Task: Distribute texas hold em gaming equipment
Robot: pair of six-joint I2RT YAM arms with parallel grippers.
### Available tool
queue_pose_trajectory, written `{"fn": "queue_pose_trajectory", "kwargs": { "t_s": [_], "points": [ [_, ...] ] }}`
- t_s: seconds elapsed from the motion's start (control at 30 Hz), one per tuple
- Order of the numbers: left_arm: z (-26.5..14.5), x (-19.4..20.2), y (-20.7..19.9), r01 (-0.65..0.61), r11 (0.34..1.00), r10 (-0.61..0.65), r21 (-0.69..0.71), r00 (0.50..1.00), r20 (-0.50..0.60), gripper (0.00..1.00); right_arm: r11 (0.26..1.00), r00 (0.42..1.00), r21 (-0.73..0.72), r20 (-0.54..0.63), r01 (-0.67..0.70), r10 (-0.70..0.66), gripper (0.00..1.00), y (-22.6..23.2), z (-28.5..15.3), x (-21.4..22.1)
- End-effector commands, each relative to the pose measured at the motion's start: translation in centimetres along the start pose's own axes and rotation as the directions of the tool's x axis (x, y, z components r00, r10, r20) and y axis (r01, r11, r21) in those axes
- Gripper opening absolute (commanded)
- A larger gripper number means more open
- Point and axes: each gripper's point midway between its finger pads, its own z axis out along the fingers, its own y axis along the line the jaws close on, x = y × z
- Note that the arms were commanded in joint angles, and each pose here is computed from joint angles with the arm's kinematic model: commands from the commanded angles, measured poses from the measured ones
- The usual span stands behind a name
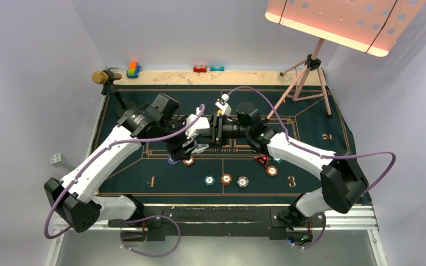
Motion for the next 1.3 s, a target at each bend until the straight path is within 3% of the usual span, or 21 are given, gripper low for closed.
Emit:
{"fn": "queue_pose_trajectory", "kwargs": {
  "t_s": [0.0, 0.7, 0.87, 1.27],
  "points": [
    [-0.7, -1.5, 0.7, -0.051, 0.998, 0.053, -0.030, 0.997, 0.063, 0.45, 0.999, 0.999, 0.034, -0.027, 0.022, -0.021, 0.37, -0.4, -0.9, 0.8],
    [-0.5, -0.4, -0.1, -0.040, 0.999, 0.040, -0.010, 0.998, 0.046, 0.41, 0.995, 1.000, 0.098, 0.023, 0.013, -0.015, 0.29, -2.4, -3.1, 0.3],
    [-0.6, -0.3, -0.3, -0.038, 0.999, 0.038, -0.005, 0.998, 0.054, 0.41, 0.995, 0.999, 0.100, 0.036, -0.001, -0.003, 0.23, -2.8, -3.4, 0.1],
    [0.0, 0.0, -0.7, -0.021, 1.000, 0.021, 0.008, 0.998, 0.067, 0.39, 0.995, 0.998, 0.096, 0.063, 0.005, -0.011, 0.23, -2.5, -4.5, -0.7]
  ]
}}
